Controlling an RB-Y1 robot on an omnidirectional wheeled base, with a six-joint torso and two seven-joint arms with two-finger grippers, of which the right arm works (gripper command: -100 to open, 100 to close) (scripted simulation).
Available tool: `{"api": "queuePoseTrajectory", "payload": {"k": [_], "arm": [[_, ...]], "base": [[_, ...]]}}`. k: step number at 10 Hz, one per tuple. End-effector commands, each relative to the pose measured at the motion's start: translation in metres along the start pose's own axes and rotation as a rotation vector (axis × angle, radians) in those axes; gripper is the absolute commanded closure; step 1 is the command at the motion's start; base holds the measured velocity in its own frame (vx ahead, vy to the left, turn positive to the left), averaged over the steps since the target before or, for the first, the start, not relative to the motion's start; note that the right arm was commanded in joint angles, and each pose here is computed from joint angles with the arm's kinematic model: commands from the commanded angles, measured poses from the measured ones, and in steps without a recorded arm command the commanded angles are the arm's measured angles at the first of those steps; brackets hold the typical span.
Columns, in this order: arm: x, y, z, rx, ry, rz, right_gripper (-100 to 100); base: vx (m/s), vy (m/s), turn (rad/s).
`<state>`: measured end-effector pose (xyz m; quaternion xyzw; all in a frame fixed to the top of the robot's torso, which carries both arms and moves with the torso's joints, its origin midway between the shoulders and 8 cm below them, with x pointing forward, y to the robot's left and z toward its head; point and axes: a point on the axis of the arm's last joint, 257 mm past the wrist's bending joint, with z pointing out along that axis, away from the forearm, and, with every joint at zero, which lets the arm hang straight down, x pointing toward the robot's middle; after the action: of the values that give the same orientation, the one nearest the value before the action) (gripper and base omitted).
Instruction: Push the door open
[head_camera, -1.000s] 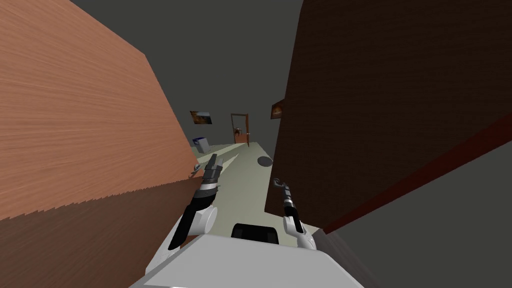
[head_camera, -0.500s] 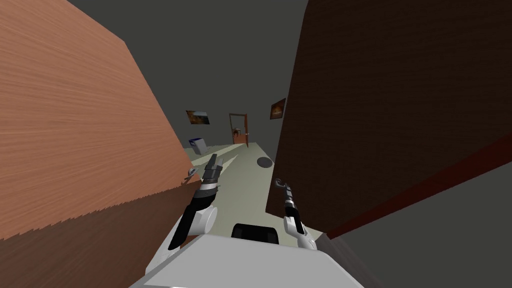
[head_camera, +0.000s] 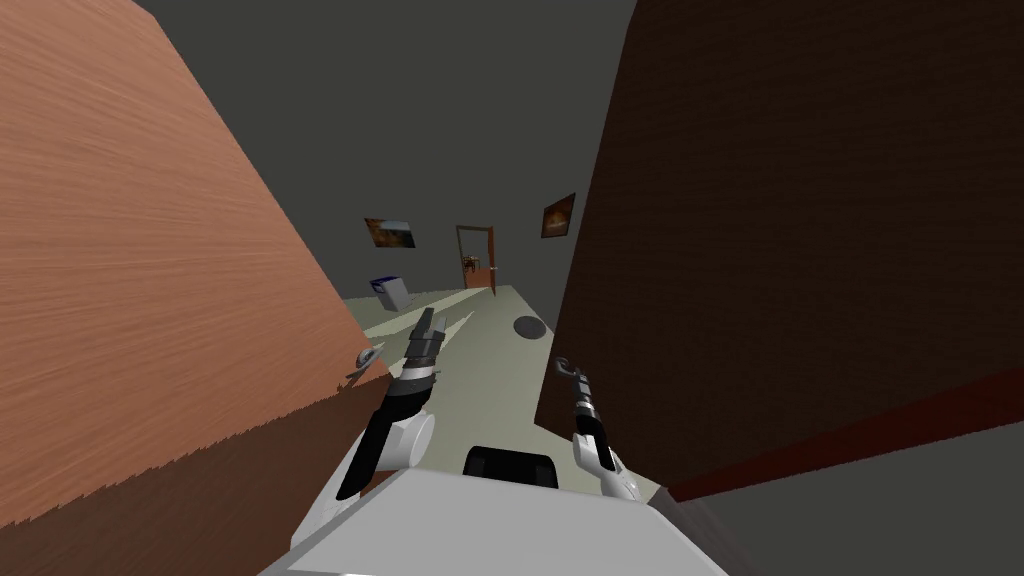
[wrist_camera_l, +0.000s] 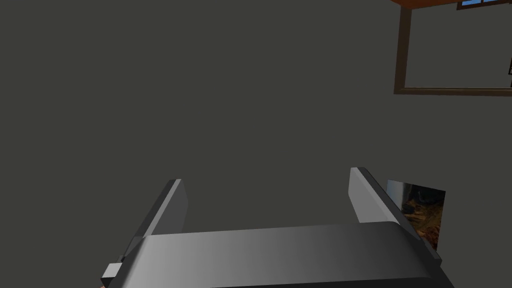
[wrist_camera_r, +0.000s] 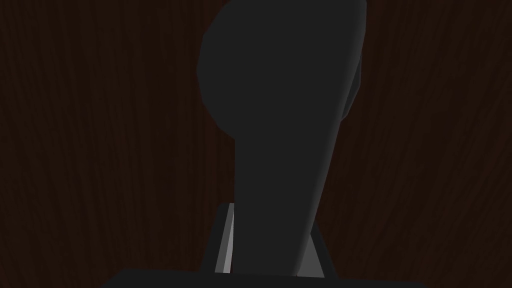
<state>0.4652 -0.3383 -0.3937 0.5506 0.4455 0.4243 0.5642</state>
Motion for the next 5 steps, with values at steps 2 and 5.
{"api": "queuePoseTrajectory", "payload": {"k": [2,5], "arm": [[-0.023,0.006,0.0042,-0.013,-0.046,-0.010,100],[-0.047,0.007,0.0041,-0.015,-0.098,-0.013,100]], "base": [[0.235,0.052,-0.066],[0.227,0.029,-0.050]]}}
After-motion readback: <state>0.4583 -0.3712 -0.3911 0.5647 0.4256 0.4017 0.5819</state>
